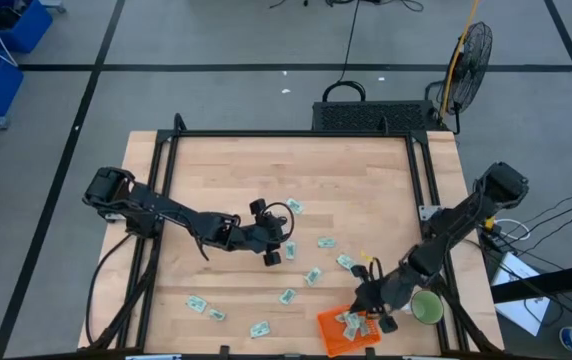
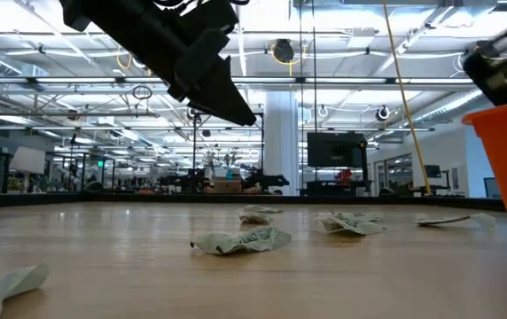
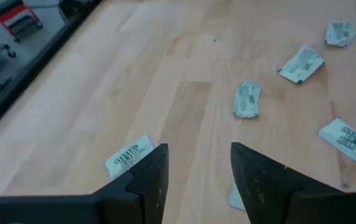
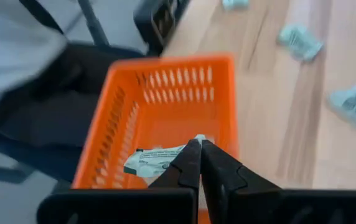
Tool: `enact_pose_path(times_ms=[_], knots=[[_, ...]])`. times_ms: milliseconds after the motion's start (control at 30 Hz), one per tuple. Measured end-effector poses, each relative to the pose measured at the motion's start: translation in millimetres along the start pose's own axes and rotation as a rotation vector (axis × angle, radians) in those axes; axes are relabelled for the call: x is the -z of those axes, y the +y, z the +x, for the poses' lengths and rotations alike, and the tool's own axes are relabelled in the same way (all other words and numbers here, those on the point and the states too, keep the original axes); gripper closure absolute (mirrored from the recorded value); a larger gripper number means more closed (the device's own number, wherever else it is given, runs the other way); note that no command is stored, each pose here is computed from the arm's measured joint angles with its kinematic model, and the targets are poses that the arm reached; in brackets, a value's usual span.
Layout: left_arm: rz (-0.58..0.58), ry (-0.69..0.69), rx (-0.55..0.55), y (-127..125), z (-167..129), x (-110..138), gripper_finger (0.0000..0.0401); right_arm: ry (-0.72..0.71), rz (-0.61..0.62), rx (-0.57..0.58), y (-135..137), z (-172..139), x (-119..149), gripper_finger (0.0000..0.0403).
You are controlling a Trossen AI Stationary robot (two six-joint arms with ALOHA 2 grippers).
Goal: Pick and place Stevia / Truvia into bins
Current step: Put the stevia packet into the orange bin
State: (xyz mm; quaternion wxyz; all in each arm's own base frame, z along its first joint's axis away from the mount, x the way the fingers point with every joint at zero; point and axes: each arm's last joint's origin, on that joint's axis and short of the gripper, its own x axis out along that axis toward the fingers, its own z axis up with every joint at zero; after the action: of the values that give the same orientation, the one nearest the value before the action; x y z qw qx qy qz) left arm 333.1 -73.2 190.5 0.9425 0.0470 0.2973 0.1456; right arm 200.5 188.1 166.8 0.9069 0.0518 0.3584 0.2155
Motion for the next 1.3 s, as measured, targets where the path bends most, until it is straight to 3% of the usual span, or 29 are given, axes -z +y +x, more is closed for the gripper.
enact_pose_path(times_ms=[267, 400, 567, 800, 933, 1167, 1300], knots=[[-0.019, 0.046, 0.265, -15, -24, -3, 0.0222, 0.039, 0.026, 0.029, 0, 10, 9, 0.0363], [-0.085, 0.184, 0.386, -24, -53, 4, 0.0222, 0.029, -0.004, 0.019, 1, 9, 7, 0.0332], [-0.182, 0.482, 0.515, -49, -91, 30, 0.0222, 0.02, -0.07, 0.015, 1, 8, 6, 0.0309], [-0.217, 0.779, 0.393, -67, -122, 68, 0.0222, -0.157, -0.342, 0.203, -5, 7, -11, 0.0303], [-0.318, 0.876, 0.345, -70, -129, 75, 0.0222, -0.25, -0.52, 0.363, -10, 5, -23, 0.0303], [-0.466, 0.957, 0.273, -83, -148, 87, 0.0222, -0.228, -0.806, 0.52, -28, 4, -37, 0.0303], [-0.538, 1.006, 0.136, -88, -157, 101, 0.0222, -0.215, -0.856, 0.586, -43, 3, -44, 0.0303]])
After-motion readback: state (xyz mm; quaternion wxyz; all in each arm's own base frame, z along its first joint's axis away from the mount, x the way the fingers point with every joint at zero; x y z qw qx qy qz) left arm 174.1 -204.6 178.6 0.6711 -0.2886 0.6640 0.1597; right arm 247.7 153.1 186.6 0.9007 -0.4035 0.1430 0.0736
